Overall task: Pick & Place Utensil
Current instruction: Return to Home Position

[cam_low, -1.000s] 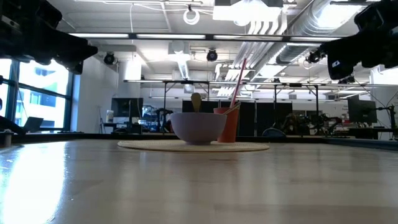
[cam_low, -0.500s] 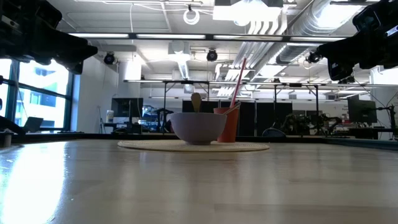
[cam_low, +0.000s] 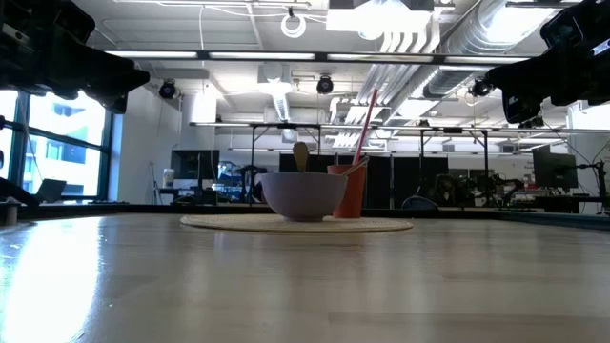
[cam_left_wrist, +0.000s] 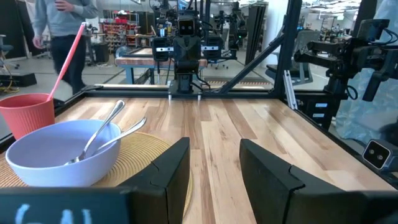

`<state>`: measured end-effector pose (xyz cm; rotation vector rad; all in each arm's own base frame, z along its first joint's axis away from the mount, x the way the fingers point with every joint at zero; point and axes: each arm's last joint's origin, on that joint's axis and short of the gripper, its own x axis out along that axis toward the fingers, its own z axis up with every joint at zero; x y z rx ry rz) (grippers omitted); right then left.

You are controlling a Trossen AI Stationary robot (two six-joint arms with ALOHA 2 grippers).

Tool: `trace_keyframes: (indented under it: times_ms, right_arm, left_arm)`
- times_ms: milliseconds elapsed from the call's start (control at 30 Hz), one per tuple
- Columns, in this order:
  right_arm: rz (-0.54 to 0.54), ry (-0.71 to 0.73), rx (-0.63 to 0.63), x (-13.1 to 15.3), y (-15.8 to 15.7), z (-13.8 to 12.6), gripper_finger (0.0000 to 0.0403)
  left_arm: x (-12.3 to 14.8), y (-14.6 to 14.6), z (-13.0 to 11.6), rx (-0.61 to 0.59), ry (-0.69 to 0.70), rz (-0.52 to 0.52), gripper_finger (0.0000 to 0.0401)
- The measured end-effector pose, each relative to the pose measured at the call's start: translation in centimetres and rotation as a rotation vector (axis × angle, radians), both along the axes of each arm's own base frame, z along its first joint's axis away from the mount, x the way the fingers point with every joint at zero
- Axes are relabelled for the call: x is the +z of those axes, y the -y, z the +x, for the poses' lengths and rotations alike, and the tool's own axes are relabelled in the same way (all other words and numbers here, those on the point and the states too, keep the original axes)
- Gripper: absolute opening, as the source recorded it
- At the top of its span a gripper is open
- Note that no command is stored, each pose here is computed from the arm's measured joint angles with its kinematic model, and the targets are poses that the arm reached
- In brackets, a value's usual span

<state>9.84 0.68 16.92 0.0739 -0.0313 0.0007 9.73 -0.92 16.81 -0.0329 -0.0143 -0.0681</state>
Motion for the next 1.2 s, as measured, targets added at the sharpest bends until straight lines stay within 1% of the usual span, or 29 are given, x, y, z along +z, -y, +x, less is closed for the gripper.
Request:
trace_keyframes:
  times_ms: [1033,1200]
  right_arm:
    - [0.000,0.000,0.000,-0.01,0.00,0.00,0.0012]
    - [0.000,0.000,0.000,-0.01,0.00,0.00,0.0012]
  left_arm:
    - [0.00,0.01,0.00,-0.002,0.000,0.000,0.0138]
    - [0.00,0.21,-0.02,-0.072,0.000,-0.001,0.0138]
